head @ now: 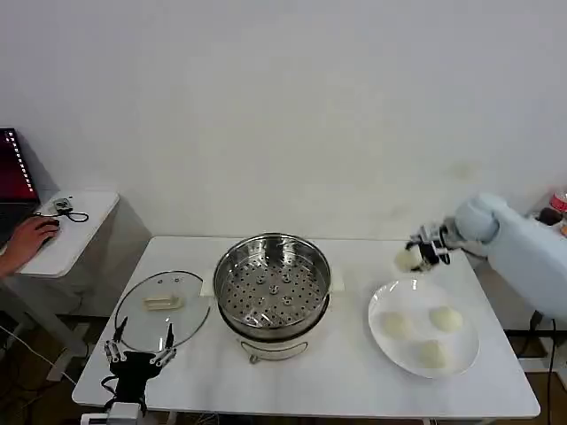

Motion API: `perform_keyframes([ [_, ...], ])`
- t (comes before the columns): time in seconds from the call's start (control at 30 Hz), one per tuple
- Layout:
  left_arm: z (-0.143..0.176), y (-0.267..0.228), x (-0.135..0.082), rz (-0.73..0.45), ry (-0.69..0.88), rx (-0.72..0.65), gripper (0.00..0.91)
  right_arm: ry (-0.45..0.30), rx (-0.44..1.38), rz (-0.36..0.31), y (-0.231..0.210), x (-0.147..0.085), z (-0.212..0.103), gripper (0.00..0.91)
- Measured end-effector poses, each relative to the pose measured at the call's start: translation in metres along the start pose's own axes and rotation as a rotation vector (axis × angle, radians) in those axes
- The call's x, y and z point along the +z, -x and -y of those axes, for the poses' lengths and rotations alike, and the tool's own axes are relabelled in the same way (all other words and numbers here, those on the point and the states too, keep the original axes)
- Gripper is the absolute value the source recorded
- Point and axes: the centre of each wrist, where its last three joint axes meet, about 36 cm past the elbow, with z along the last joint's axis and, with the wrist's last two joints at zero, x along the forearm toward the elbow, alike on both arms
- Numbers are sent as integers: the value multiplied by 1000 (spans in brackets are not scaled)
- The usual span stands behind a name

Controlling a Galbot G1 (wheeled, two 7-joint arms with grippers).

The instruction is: Take steamed baozi put them in steamer then cover it.

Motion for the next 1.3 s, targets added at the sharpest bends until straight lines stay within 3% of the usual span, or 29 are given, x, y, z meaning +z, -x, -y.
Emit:
perform_keyframes([
  [0.13, -3, 0, -2, 3, 0, -7, 907, -100, 54, 39, -31, -44, 36, 655],
  [0.33, -8, -1, -2, 3, 0, -18, 907, -298, 93, 97, -46, -122, 61, 655],
  [0.53, -14, 0, -6, 12, 3, -36, 907, -487, 63, 174, -31, -200, 65, 655],
  [0.73, -19, -3, -7, 9, 3, -56, 907, -670, 28, 213, -3, -257, 58, 655],
  [1.0, -21, -1, -6, 7, 4, -70, 907, -885, -2, 234, 42, -298, 48, 655],
  [1.3, -22, -1, -1, -2, 7, -74, 907, -1059, 26, 195, 82, -306, 53, 655],
])
